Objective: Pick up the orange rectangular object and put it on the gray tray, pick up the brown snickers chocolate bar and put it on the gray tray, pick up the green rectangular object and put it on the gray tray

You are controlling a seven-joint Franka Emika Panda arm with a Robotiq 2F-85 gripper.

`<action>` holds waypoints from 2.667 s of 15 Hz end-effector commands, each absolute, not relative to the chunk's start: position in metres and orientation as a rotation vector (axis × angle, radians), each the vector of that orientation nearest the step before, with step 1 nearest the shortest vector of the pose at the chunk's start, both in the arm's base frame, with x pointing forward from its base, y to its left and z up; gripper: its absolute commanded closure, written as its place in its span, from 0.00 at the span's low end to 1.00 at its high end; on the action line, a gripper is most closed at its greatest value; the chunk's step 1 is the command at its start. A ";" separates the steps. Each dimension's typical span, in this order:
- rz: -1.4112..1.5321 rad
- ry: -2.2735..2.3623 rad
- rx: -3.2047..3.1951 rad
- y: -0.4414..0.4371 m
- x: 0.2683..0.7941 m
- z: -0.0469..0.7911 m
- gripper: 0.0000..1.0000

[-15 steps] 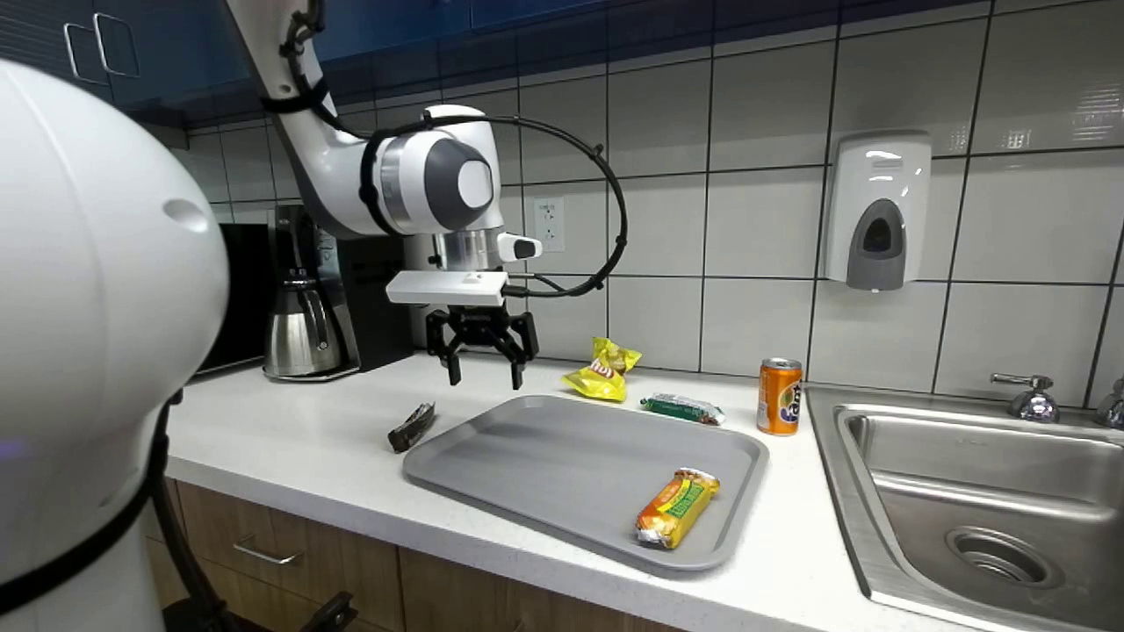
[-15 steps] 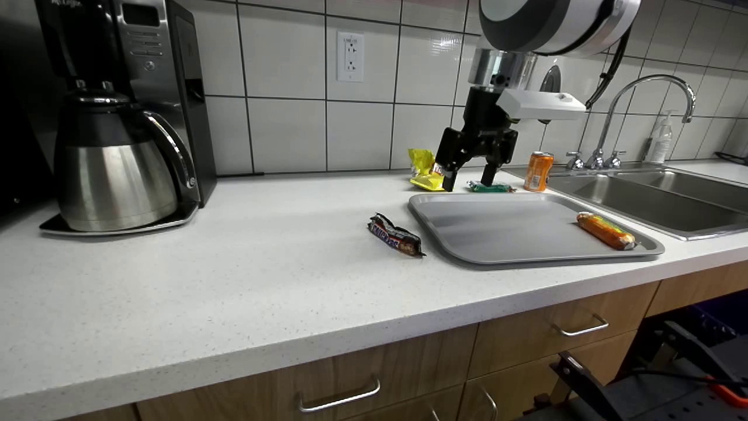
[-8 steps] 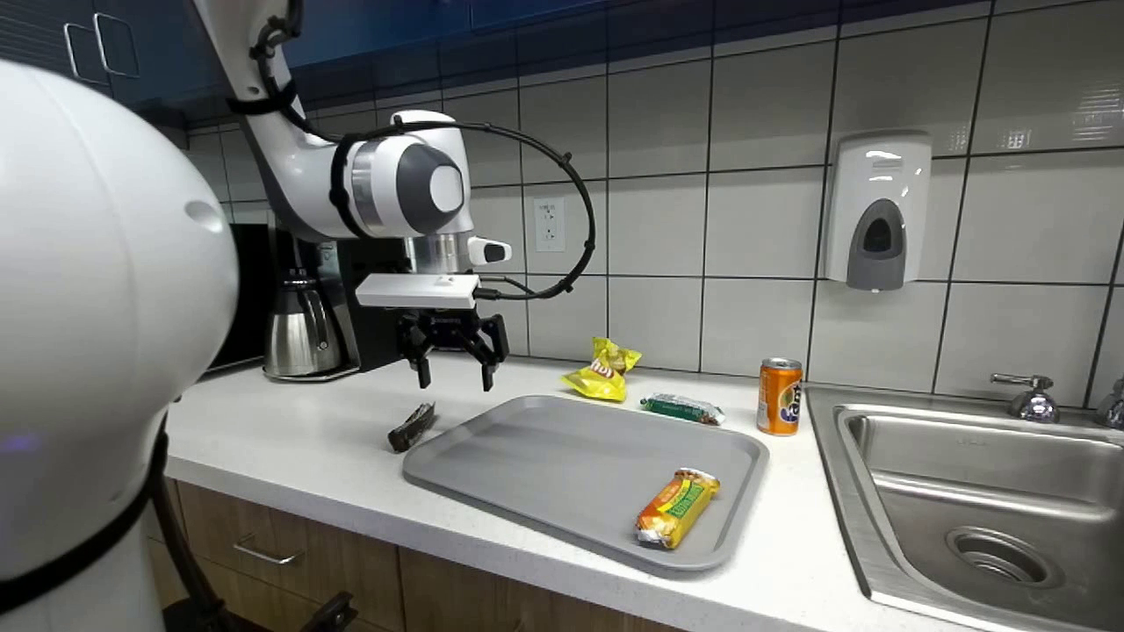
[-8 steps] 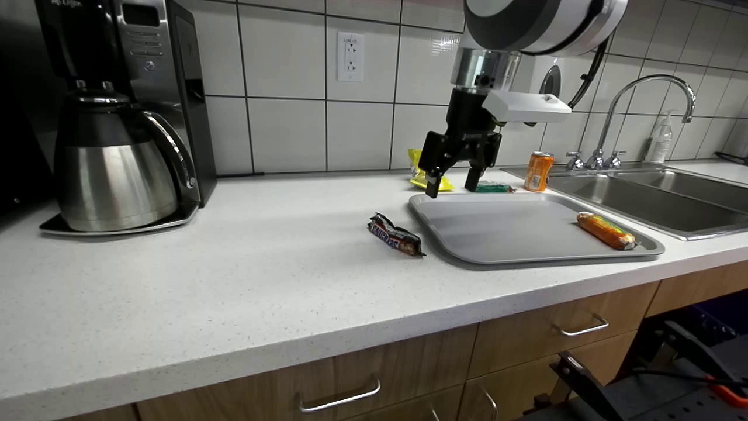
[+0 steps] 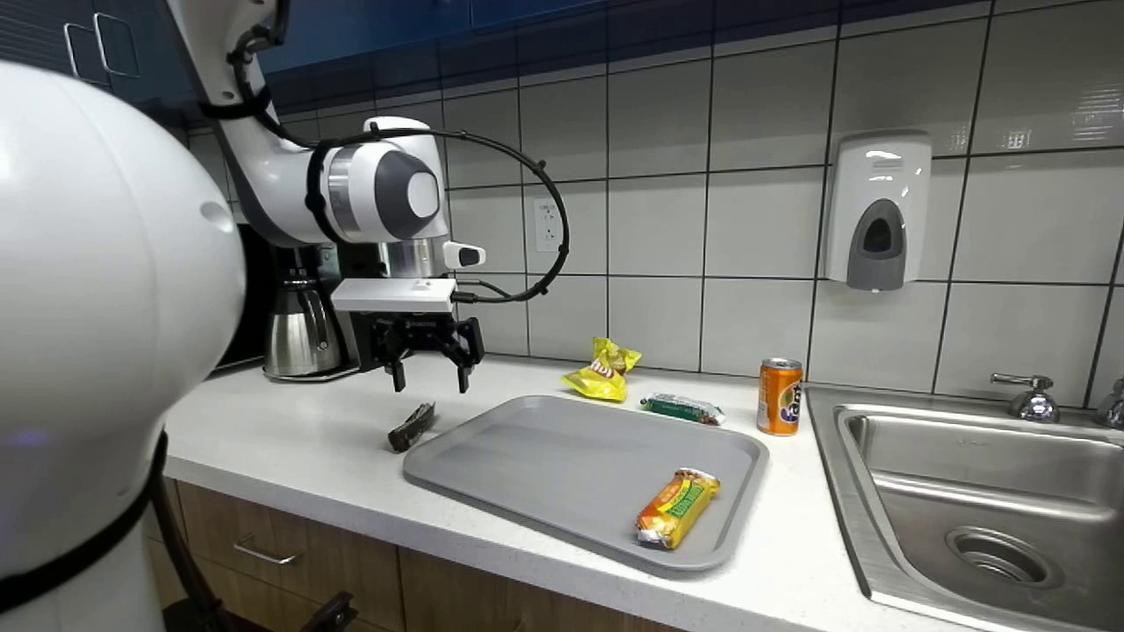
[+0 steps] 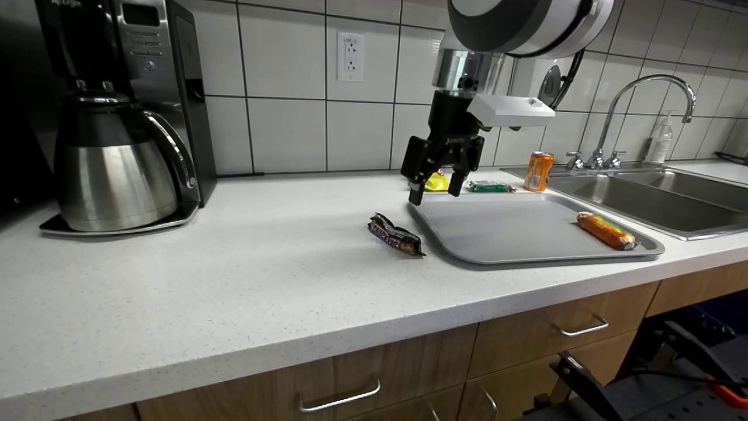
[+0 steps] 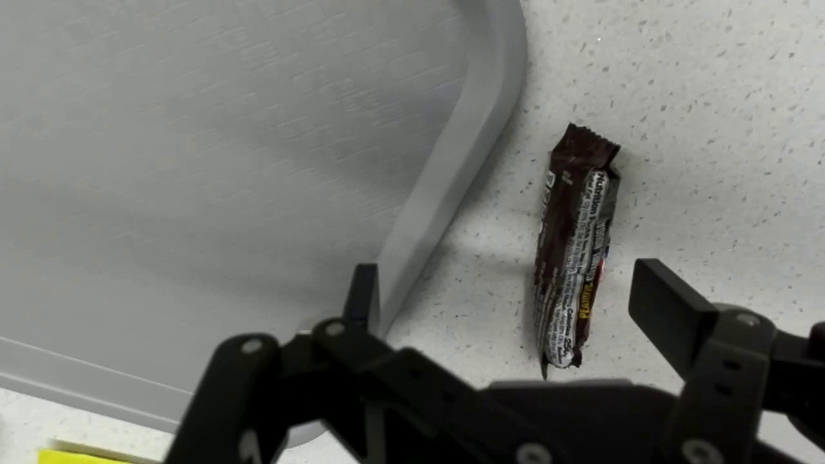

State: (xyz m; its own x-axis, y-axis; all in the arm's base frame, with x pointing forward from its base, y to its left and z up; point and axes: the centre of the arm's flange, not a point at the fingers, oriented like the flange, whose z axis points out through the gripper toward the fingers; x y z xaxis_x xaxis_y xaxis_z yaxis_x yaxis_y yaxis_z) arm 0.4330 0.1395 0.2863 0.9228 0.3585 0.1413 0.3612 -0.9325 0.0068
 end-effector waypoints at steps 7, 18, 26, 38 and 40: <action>-0.268 -0.671 -3.009 0.179 0.436 0.259 0.00; -0.236 -0.689 -3.010 0.200 0.456 0.229 0.00; -0.235 -0.686 -3.007 0.206 0.465 0.223 0.32; -0.251 -0.650 -3.018 0.199 0.480 0.224 0.93; -0.252 -0.651 -3.012 0.195 0.479 0.230 0.93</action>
